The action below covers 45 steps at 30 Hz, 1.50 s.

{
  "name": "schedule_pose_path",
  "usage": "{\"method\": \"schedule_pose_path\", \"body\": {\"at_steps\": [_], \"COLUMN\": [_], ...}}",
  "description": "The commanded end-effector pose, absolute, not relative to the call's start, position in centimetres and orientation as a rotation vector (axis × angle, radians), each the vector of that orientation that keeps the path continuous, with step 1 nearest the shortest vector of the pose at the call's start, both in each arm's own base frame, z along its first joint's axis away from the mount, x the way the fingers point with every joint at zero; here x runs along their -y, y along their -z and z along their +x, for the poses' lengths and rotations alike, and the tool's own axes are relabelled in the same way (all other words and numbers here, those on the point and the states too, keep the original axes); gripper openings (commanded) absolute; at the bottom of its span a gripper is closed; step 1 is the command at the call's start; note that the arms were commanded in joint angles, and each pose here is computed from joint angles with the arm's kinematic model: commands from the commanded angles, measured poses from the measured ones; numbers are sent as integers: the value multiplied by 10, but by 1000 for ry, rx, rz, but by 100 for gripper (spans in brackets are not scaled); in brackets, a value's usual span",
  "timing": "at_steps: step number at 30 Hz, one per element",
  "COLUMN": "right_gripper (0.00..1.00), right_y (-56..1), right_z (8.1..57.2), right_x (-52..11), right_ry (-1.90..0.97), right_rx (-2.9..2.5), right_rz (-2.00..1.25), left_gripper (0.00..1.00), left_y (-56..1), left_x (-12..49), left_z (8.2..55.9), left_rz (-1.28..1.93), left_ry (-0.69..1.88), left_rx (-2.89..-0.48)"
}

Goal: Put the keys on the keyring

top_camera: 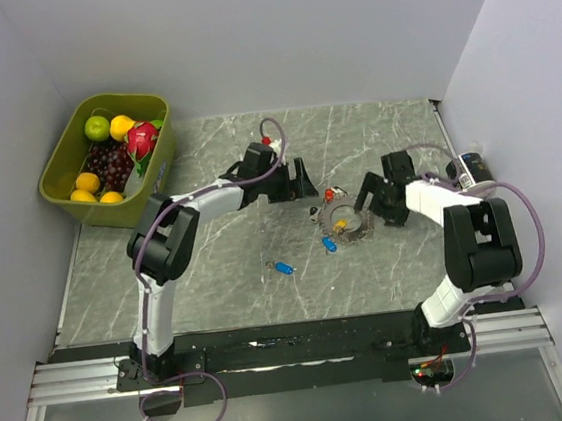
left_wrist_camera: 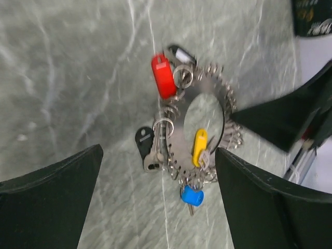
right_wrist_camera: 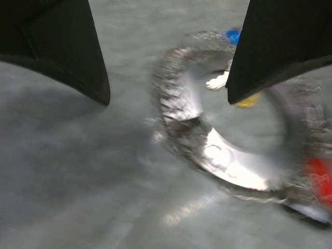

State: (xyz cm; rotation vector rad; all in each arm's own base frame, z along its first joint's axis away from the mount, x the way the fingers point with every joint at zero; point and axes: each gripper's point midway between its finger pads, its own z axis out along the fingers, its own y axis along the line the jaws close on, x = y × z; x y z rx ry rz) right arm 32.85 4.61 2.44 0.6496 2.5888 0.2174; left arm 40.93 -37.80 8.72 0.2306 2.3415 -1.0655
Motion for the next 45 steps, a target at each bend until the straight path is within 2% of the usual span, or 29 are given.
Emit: {"method": "schedule_pose_path", "body": {"at_steps": [1, 9, 12, 21, 26, 30, 33, 36, 40, 45], "right_gripper": [100, 95, 89, 89, 91, 92, 91, 89, 75, 70], "right_y": [-28, -37, -34, -61, -83, -86, -77, -62, -44, -37], "right_z": [350, 359, 359, 380, 389, 377, 364, 352, 342, 344], "right_x": [-65, -94, -109, -189, -181, -172, -169, -169, -175, -188], "right_ry": [-365, -534, -624, -844, -787, -738, -728, -738, -794, -835], "right_rx": [-2629, -2665, -2694, -2667, -2584, -2599, -2620, -2662, -2697, -2725], "right_rz": [604, 513, 478, 284, 289, 273, 252, 251, 251, 232], "left_gripper": [96, 97, 97, 96, 96, 96, 96, 97, 99, 97], "left_y": [-87, -73, -71, -70, -77, -79, -77, -77, -68, -52], "left_x": [388, 368, 359, 303, 270, 248, 249, 265, 284, 296], "left_z": [394, 383, 378, 382, 386, 387, 383, 376, 374, 382], "left_rz": [242, 214, 204, 56, -12, -45, -26, 0, 2, -10], "left_ry": [1148, 1034, 987, 849, 705, 583, 604, 756, 898, 941], "left_rx": [-2403, -2486, -2512, -2573, -2556, -2557, -2559, -2564, -2573, -2594]}}
